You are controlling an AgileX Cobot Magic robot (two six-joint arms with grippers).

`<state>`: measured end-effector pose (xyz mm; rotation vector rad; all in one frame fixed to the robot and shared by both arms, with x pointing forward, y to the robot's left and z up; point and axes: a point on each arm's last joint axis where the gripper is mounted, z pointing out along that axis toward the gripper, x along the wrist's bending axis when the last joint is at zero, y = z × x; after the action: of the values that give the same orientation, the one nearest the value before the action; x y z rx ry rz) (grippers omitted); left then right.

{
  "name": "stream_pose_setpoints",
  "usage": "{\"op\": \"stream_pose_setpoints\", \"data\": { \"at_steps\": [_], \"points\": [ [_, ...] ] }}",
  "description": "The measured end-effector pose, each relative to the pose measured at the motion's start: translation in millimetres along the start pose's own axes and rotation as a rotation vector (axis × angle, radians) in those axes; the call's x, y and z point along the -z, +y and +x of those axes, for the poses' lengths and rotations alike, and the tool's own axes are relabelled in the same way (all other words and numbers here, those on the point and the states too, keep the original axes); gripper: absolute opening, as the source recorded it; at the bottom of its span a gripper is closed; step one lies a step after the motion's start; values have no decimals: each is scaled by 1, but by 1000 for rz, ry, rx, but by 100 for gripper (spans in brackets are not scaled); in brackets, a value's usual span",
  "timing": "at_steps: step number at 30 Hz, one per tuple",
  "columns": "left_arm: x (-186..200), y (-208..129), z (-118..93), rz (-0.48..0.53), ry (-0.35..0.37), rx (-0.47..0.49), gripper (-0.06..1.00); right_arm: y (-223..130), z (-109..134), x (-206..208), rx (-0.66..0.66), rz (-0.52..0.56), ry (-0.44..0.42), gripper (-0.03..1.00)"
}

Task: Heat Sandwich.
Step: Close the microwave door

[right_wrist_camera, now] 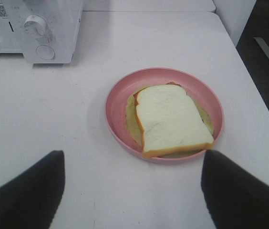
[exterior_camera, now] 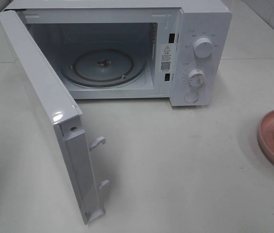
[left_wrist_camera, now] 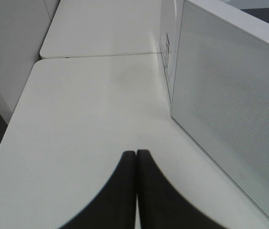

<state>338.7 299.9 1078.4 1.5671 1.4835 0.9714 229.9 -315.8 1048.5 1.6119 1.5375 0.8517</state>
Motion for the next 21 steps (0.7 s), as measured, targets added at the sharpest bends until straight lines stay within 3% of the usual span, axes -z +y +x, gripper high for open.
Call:
{"op": "stream_pose_setpoints", "data": {
  "at_steps": [10, 21],
  "points": [
    [-33, -35, 1, -15, 20, -13, 0, 0, 0, 0, 0, 0, 0, 76],
    [-55, -53, 4, -131, 58, -11, 0, 0, 0, 0, 0, -1, 0, 76]
  ]
}}
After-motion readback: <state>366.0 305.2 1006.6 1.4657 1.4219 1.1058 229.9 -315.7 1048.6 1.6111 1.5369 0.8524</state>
